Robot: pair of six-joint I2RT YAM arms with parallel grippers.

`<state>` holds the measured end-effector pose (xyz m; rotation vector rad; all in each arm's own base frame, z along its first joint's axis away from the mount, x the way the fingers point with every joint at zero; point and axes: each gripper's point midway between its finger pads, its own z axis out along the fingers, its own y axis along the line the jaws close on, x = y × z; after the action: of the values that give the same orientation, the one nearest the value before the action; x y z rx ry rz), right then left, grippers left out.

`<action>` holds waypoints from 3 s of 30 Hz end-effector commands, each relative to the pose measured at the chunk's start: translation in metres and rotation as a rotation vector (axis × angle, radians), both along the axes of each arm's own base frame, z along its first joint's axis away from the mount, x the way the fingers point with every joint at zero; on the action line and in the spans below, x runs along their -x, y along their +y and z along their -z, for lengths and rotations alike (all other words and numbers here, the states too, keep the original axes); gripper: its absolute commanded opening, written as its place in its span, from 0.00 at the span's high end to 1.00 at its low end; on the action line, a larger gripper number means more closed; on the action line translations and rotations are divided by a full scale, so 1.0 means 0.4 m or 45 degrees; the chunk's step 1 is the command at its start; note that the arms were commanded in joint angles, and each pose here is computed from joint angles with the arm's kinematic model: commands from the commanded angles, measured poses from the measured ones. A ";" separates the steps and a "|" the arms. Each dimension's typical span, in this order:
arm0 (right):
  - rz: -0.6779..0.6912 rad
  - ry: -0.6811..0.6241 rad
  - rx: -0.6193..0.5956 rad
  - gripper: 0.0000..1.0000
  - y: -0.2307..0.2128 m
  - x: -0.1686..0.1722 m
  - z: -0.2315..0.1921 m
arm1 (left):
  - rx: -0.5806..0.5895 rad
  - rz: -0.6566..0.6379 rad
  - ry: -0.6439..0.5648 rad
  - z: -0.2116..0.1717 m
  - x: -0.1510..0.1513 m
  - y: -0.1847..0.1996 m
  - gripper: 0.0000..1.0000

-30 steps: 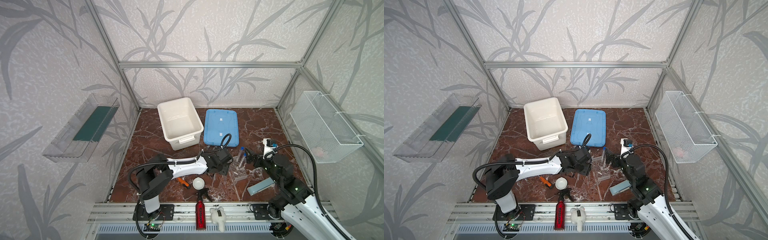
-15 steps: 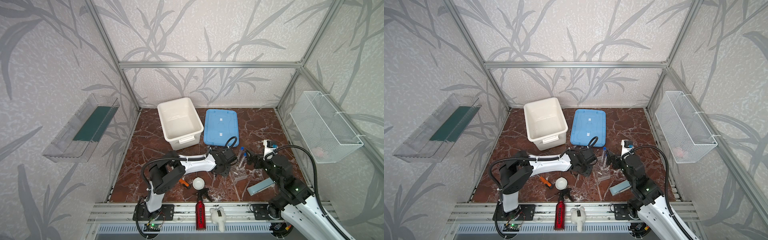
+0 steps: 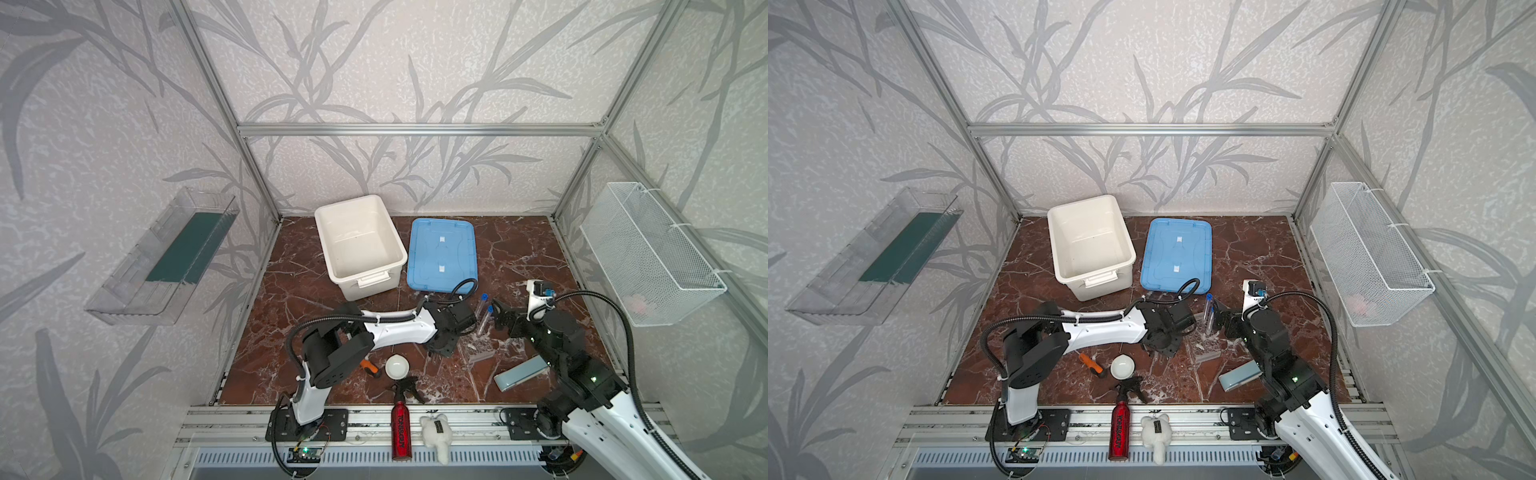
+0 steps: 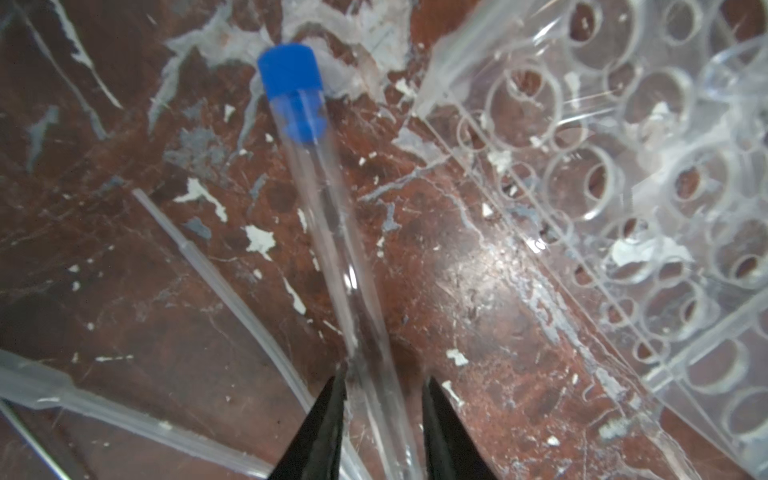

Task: Organize the chemistry lab equipment
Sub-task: 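Close the left gripper on the blue-capped tube lying on the table, then lift the tube upright with the left gripper while the right gripper reaches its cap, then grasp the blue cap with the right gripper while the left gripper opens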

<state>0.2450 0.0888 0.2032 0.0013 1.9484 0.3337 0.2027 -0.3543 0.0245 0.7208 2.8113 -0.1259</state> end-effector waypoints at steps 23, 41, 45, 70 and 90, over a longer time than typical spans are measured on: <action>0.014 -0.021 0.042 0.01 -0.018 0.015 -0.001 | 0.006 -0.057 0.005 -0.009 0.012 0.041 0.86; -0.207 -0.067 -0.043 0.01 0.066 0.017 -0.058 | 0.698 -0.070 -0.257 -0.205 -0.035 -0.007 0.90; -0.408 -0.074 -0.161 0.01 0.147 0.026 -0.113 | 0.852 -0.030 -0.376 -0.270 -0.038 -0.005 0.90; -0.777 0.271 -0.401 0.41 0.378 -0.071 -0.177 | 1.044 0.068 -0.603 -0.417 -0.027 0.017 0.90; -0.760 0.384 -0.474 0.88 0.399 -0.073 -0.126 | 0.987 0.029 -0.585 -0.389 -0.041 0.011 0.88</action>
<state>0.2766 0.2465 0.2426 -0.3063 2.1639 1.1111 0.2149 -0.3485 0.1805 0.5164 2.0592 -0.8898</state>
